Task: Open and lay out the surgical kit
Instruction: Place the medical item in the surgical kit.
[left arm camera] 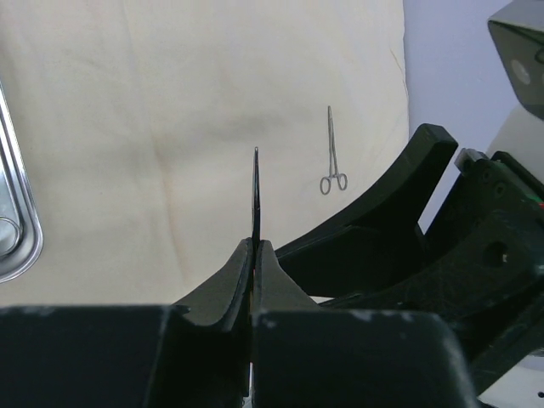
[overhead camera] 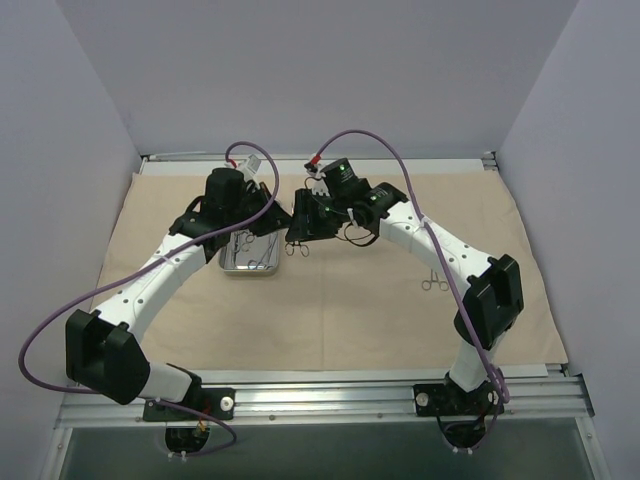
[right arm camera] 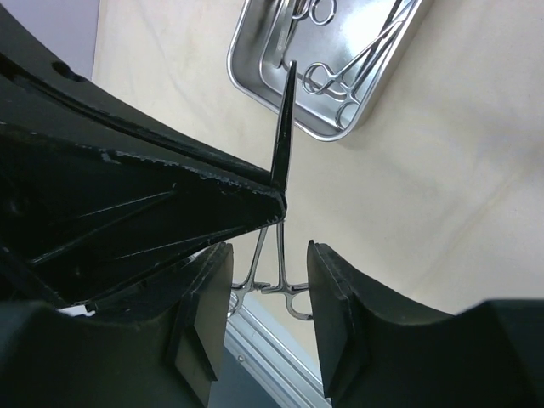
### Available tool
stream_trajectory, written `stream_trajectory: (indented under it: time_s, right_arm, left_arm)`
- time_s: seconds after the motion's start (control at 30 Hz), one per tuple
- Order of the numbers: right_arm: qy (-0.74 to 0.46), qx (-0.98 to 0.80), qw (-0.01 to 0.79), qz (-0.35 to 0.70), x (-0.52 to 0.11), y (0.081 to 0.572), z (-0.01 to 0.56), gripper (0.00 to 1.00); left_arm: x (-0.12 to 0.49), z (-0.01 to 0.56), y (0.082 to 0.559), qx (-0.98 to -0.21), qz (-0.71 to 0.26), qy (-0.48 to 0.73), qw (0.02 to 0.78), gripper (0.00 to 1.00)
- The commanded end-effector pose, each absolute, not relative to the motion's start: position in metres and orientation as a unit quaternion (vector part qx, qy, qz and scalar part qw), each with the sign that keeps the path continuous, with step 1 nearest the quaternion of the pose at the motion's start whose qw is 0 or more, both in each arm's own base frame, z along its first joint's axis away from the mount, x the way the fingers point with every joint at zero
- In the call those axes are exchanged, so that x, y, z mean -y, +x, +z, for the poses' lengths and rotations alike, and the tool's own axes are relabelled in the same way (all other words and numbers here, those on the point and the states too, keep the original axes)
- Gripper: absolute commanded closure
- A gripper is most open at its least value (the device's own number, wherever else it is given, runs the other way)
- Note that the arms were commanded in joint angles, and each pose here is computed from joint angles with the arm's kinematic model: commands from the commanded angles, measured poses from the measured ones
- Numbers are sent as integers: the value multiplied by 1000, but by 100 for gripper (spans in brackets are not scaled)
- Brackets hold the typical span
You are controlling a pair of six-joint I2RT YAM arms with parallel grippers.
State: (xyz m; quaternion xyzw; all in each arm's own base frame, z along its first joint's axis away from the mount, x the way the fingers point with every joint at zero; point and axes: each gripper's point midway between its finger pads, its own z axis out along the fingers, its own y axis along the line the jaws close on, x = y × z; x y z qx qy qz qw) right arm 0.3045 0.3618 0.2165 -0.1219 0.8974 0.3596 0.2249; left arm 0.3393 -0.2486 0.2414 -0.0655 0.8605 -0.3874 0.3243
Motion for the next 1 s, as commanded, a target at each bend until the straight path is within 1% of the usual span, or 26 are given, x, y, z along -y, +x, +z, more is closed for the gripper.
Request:
stream_trajectory:
  time_s: [0.0,0.03,0.13,0.17,0.23,0.27,0.3,0.37,0.4,0.43,0.5,0.53,0.6,0.67,0.7,0.73,0.77,0.8,0.87,0.97]
  right_arm:
    - [-122,-894,231,365,-366,304,227,60]
    - [-121,-894,230,364,-366,305,226,61]
    - [-121,-895,229,363,-366,306,224,68]
    - [-121,-895,229,364,-367,306,224,76]
    - [-121,-898,225,360,-367,306,221,86]
    - [-120,-897,227,360,-367,307,223,97]
    - [-120,-898,228,357,-366,308,223,100]
    - [-119,-899,229,353,-364,307,223,100]
    - [-116,-902,230,347,-362,308,221,100]
    - [-117,-902,231,345,-360,307,221,100]
    - [-113,-906,227,337,-353,308,216,100]
    - [-111,-906,229,338,-350,308,218,100]
    - [-98,-910,227,332,-337,313,214,100]
    - [-90,-919,218,317,-318,311,203,100]
    - [-75,-924,216,306,-301,318,198,100]
    - [-69,-932,207,291,-285,313,186,100]
    - [-68,-942,198,263,-265,311,173,100]
    - [-52,-947,202,243,-240,316,169,100]
    - [-57,-967,182,171,-195,306,136,100]
    - [-48,-978,179,95,-146,302,116,100]
  left_arm:
    - [250,282,341,-836,-407,-57,363,98]
    - [250,282,341,-836,-407,-57,363,98]
    - [251,282,341,-836,-408,-57,362,98]
    - [251,282,340,-836,-408,-57,361,98]
    - [251,279,341,-837,-408,-59,359,98]
    - [251,279,340,-838,-407,-62,357,98]
    - [250,278,341,-839,-406,-65,357,90]
    - [249,277,340,-839,-406,-69,355,77]
    - [248,278,342,-838,-405,-72,358,73]
    - [246,280,342,-836,-406,-72,361,64]
    - [236,276,344,-840,-396,-85,361,50]
    - [229,279,345,-838,-391,-92,369,7]
    - [204,278,352,-835,-378,-118,381,6]
    - [182,291,350,-823,-377,-128,405,6]
    - [172,288,348,-826,-367,-136,406,6]
    - [154,294,348,-821,-355,-148,422,6]
    - [140,290,350,-829,-322,-147,434,6]
    - [130,283,343,-846,-291,-152,420,6]
    - [115,262,342,-875,-230,-136,404,6]
    - [119,238,334,-898,-230,-98,362,6]
